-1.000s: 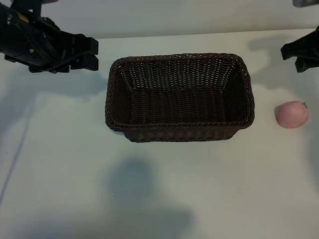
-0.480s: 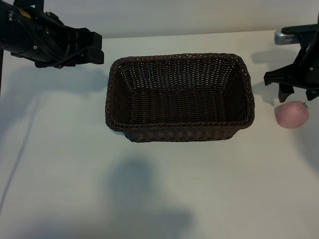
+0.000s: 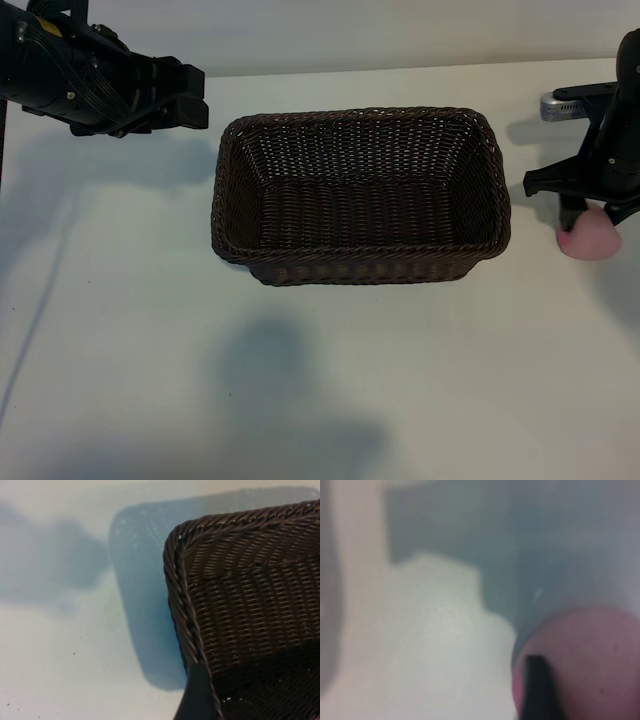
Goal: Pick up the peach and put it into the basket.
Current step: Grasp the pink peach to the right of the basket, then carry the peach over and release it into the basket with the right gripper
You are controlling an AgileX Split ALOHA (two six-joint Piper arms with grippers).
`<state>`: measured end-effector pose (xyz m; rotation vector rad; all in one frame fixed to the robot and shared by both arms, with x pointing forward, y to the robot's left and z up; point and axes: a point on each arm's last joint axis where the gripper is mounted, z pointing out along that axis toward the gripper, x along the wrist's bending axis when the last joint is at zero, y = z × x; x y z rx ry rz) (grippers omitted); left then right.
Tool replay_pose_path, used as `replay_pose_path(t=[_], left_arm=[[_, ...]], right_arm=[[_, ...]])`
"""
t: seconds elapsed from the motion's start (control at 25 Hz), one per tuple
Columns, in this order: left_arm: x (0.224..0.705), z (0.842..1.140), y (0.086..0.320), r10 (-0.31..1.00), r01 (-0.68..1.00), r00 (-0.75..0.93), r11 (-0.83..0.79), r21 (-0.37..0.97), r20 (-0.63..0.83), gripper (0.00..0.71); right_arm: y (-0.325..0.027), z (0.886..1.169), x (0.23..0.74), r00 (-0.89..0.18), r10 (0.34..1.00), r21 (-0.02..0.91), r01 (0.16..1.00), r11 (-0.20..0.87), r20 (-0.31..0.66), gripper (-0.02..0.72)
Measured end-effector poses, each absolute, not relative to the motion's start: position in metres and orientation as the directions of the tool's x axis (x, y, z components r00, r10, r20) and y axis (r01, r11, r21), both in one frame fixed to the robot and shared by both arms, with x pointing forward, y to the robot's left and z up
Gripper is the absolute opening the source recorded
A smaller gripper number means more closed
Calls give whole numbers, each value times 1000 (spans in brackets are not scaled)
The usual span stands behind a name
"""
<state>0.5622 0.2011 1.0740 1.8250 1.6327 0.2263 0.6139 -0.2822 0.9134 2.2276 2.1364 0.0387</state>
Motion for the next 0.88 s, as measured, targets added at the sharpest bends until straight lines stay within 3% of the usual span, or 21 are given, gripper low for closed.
replay_pose_path(t=[0.16,0.24,0.4,0.56,0.88], left_arm=[[562,1074,201,933,817,202,7,577,-297,596],[562,1074,201,933,817,202,7,577,-297,596],[562,1074,201,933,817,202,8,576,-298,596],[562,1074,201,933,817,203,7,577,-298,596],[562,1074,201,932,817,202,8,576,-300,596]], right_arm=[[-285,914,612,25,998,40,999,-23,-50,119],[-285,914,612,22,998,34,999,-20,-55,78],[-285,921,610,23,998,31,999,-21,-56,78],[-285,947,606,29,998,79,997,-25,-50,72],[-279,1048,592,2,999,309,951,-14,39,66]])
